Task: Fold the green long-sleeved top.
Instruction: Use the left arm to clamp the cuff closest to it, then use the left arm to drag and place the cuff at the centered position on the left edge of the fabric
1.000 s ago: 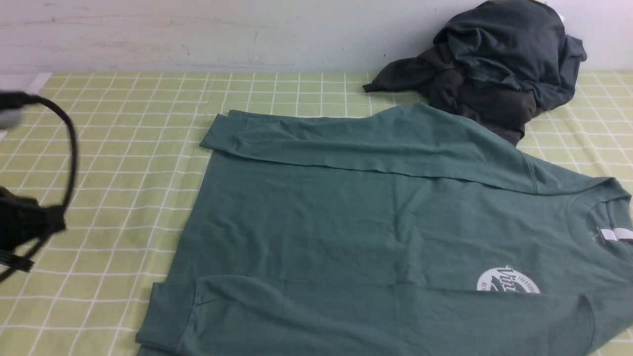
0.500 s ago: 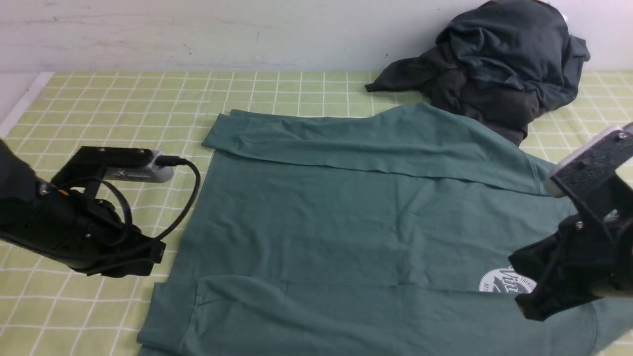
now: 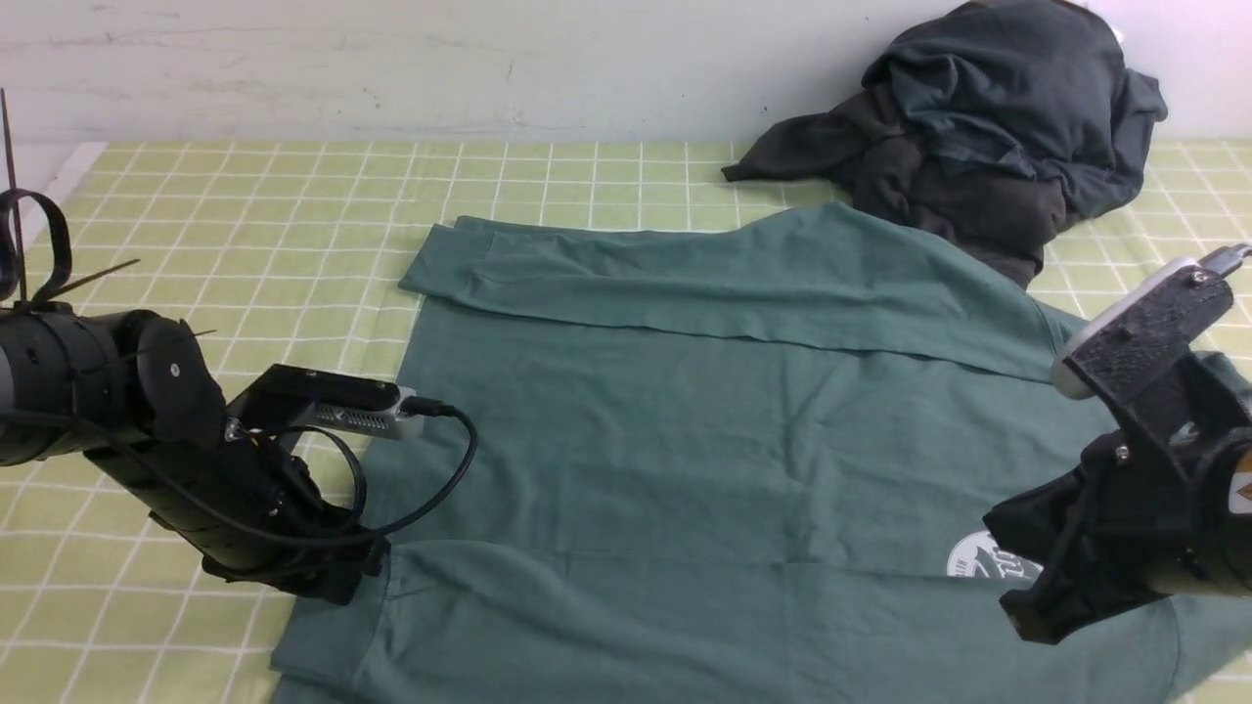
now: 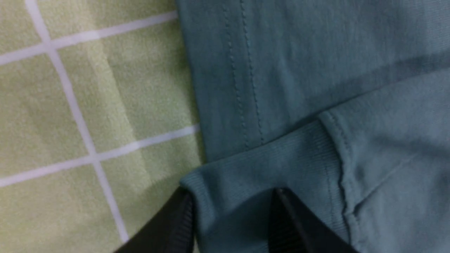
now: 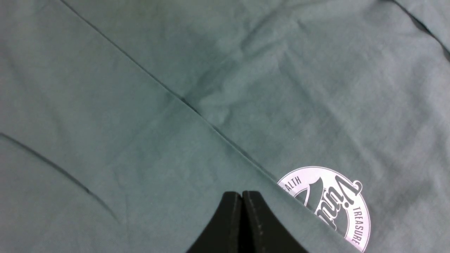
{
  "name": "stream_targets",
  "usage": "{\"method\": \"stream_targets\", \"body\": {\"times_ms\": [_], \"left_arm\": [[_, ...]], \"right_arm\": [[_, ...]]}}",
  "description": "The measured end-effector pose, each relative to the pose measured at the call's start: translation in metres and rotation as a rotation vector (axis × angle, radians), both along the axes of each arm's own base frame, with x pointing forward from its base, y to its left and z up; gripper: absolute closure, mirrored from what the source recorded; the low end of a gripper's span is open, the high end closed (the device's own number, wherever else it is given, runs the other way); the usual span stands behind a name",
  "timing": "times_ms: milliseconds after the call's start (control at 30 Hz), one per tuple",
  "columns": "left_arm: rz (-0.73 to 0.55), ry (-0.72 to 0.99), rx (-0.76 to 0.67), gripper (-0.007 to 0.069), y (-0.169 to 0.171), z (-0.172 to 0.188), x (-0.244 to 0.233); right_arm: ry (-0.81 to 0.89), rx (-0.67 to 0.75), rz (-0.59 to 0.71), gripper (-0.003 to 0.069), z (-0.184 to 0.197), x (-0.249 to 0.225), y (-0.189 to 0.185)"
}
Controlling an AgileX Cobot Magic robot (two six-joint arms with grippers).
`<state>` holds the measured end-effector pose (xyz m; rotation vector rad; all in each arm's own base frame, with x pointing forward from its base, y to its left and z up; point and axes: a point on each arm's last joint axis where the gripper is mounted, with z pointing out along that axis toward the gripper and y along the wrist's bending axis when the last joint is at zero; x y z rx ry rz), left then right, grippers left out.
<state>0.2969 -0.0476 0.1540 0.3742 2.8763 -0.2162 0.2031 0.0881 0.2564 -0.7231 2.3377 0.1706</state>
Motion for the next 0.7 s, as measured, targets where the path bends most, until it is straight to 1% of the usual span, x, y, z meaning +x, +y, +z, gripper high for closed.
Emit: {"method": "stream_targets", "body": {"times_ms": [33,67,100,133,200,233,400,500,633,700], "left_arm": [[0.003,0.001,-0.005,0.0439,-0.001,0.000,0.000],[0.003,0.000,-0.006,0.0449,-0.001,0.000,0.000],[0.004,-0.008,-0.008,0.0516,-0.002,0.002,0.000],[0.005,-0.016,-0.008,0.0558,-0.002,0.004,0.000],[0.006,-0.055,-0.012,0.0591,-0.001,0.014,-0.001],[0.006,-0.061,-0.012,0.0591,-0.001,0.015,-0.001],[0.011,-0.208,-0.029,0.0595,0.000,0.054,-0.007],[0.005,-0.266,-0.033,0.0595,0.000,0.068,-0.010],[-0.037,-0.371,-0.029,0.0595,-0.006,0.088,0.002],[-0.060,-0.445,-0.034,0.0595,-0.013,0.106,0.022]], "right_arm": [[0.000,0.000,0.000,0.0669,0.000,0.000,0.000],[0.000,0.000,0.000,0.0669,0.000,0.000,0.000],[-0.001,0.000,0.000,0.0669,0.000,0.000,0.000],[-0.003,0.001,0.000,0.0669,0.000,0.000,0.000],[-0.004,0.001,-0.001,0.0669,0.000,0.000,0.000],[-0.004,0.001,-0.001,0.0669,0.000,0.000,0.000],[-0.009,0.003,-0.001,0.0669,0.001,0.001,0.000],[-0.010,0.003,-0.001,0.0669,0.001,0.001,0.000],[-0.015,0.005,-0.002,0.0669,0.001,0.001,0.000],[-0.017,0.006,-0.003,0.0669,0.001,0.001,0.000]]}}
